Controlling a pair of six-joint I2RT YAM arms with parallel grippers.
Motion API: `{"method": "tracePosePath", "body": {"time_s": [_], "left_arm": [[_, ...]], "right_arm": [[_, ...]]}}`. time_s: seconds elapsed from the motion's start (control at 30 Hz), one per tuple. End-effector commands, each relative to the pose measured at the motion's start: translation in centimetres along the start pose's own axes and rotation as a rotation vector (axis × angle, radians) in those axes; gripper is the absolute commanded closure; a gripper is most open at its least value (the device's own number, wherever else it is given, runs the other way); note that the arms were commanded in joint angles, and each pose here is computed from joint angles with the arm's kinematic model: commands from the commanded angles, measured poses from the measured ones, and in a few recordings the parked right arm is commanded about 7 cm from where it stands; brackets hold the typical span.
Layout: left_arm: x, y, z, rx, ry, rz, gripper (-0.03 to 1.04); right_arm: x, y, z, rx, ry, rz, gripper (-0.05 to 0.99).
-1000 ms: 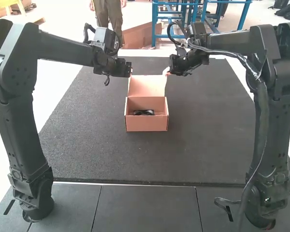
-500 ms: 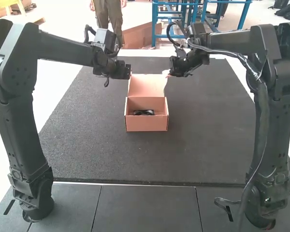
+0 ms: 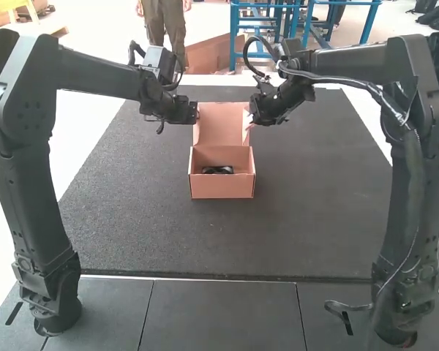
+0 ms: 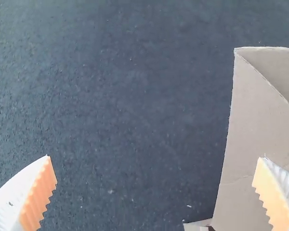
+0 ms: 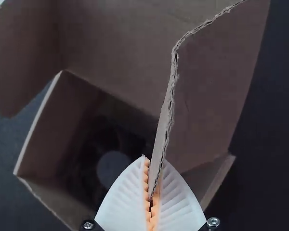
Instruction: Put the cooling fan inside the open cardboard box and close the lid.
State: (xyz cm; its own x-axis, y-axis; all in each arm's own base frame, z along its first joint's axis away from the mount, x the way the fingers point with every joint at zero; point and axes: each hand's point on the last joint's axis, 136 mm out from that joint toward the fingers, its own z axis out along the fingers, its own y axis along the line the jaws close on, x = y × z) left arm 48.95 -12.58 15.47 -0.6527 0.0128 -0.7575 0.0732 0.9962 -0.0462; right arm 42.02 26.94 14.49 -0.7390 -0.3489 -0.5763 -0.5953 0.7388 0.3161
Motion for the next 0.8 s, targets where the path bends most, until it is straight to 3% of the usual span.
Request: {"method": "tracePosePath", "body": {"time_s": [0.0, 0.5, 0.77], "left_arm": [[-2.6, -0.7, -2.2, 0.032, -0.064, -0.017, 0.04], [-1.9, -0.2, -5.0, 0.032, -0.052, -0.019, 0.04], [0.8, 0.0, -5.7, 0.049, -0.018, -0.027, 0.04]], "right_arm": [[1.1, 1.0, -0.4, -0.002, 0.018, -0.03, 0.94], [4.0, 2.0, -2.4, 0.007, 0.024, -0.03, 0.94], [4.3, 2.2, -2.2, 0.003, -0.006, -0.017, 0.94]]}}
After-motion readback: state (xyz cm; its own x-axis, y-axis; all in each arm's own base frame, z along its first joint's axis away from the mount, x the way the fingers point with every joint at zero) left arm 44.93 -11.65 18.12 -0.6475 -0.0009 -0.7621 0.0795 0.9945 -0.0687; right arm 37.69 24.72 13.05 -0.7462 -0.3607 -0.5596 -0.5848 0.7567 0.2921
